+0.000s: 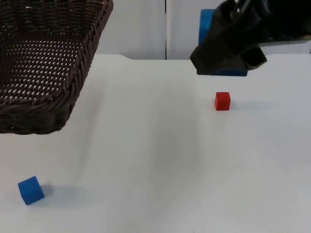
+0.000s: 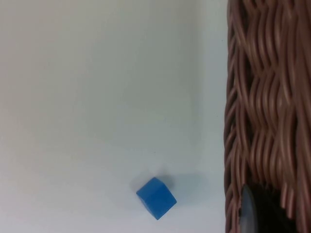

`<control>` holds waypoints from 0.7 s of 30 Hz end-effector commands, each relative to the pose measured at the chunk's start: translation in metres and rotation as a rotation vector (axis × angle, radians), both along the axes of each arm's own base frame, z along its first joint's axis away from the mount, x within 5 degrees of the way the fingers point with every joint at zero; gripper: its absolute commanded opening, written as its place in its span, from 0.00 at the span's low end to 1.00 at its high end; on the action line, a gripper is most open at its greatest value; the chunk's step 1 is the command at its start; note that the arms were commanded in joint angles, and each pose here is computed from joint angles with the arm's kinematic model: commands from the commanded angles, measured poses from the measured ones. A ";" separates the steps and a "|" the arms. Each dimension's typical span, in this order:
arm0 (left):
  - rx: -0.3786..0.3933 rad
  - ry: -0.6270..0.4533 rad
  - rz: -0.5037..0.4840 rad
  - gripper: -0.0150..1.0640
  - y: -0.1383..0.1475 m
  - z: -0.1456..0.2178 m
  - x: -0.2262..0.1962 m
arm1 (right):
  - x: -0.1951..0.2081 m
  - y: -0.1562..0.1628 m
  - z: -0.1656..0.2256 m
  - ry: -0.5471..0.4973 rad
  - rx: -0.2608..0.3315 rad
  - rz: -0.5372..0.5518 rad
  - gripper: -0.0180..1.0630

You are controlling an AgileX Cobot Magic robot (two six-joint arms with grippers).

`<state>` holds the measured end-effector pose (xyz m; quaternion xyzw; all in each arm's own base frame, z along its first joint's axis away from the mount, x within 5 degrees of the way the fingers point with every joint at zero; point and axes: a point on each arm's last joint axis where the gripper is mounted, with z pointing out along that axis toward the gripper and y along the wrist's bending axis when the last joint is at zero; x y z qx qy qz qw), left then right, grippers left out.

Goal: Pick up the basket with the left hand and place the largest block into the basket with the right hand.

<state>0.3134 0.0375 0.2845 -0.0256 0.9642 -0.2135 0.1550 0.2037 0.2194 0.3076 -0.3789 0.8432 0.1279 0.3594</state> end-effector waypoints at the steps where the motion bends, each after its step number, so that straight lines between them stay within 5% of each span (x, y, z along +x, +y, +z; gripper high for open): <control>1: -0.015 -0.018 0.014 0.01 -0.001 0.005 -0.001 | 0.001 -0.001 0.004 -0.009 0.011 -0.004 0.02; 10: -0.016 -0.021 0.016 0.01 -0.001 0.005 -0.001 | 0.007 0.006 0.016 -0.064 0.048 0.015 0.02; 14: -0.016 -0.021 0.016 0.01 -0.001 0.005 -0.001 | 0.020 0.020 0.024 -0.073 0.010 0.040 0.02; 21: -0.013 -0.027 0.020 0.01 0.000 0.005 0.000 | 0.070 0.077 0.037 -0.092 0.032 0.062 0.02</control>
